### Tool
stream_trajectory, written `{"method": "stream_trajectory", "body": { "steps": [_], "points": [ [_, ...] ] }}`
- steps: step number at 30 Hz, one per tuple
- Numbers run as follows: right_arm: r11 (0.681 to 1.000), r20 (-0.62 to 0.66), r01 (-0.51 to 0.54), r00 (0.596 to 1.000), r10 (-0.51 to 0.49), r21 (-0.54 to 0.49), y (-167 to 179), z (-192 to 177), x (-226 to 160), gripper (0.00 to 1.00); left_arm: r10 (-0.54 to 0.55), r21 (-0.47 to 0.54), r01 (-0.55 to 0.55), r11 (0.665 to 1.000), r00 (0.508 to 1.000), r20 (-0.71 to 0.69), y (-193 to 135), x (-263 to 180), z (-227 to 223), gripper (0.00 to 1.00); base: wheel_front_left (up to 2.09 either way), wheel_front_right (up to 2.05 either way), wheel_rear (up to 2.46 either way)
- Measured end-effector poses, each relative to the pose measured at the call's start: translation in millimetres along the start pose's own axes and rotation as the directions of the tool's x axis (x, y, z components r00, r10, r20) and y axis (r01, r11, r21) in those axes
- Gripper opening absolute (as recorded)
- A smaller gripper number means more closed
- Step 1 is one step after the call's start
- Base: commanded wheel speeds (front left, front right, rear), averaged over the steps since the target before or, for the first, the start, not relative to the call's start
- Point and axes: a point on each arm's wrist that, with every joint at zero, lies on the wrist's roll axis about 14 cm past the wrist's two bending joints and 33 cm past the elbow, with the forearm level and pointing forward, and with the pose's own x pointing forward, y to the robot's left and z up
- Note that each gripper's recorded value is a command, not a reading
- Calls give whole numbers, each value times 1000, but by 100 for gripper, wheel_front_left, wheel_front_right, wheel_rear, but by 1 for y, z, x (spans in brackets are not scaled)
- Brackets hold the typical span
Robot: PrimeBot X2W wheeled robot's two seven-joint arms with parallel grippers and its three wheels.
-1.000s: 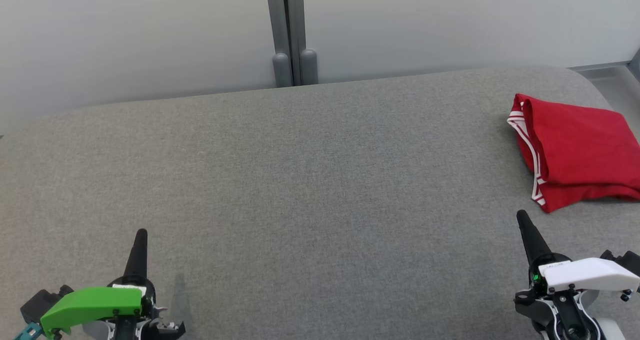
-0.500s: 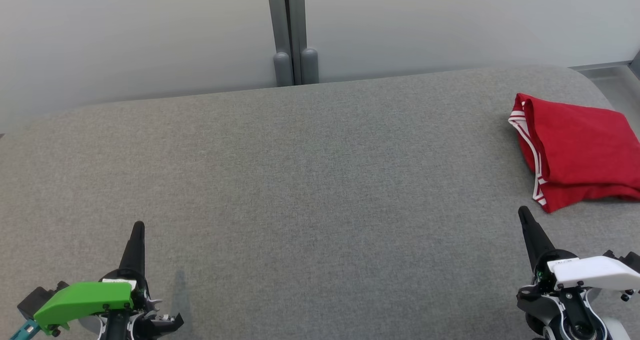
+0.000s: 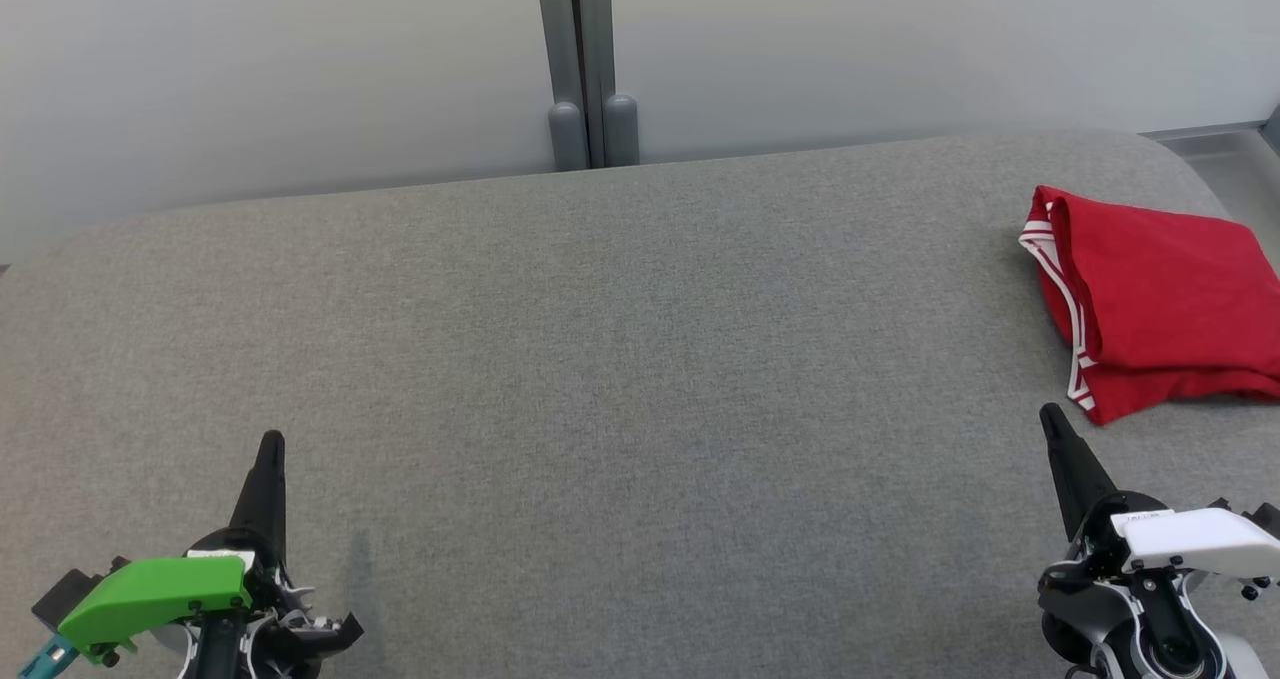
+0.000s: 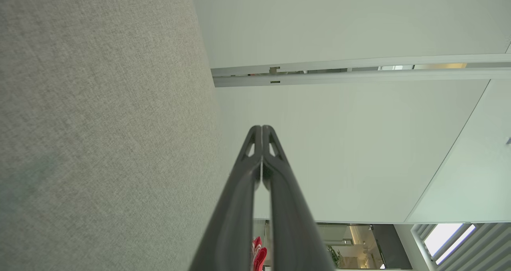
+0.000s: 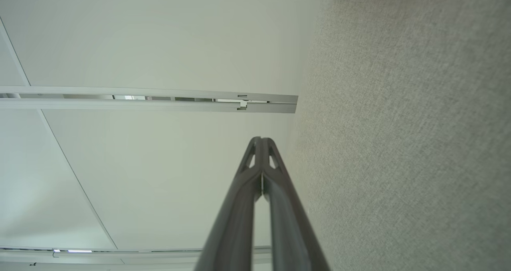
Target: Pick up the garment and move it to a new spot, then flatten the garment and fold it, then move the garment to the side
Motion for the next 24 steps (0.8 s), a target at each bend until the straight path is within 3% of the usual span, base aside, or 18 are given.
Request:
{"method": "stream_trajectory", "body": {
  "steps": [24],
  "points": [
    [999, -2, -7, 1000, 7, 33, 2, 0, 1, 0, -14, -30, 14, 999, 1000, 1, -4, 2, 1, 0, 0, 0, 0]
  ]
}}
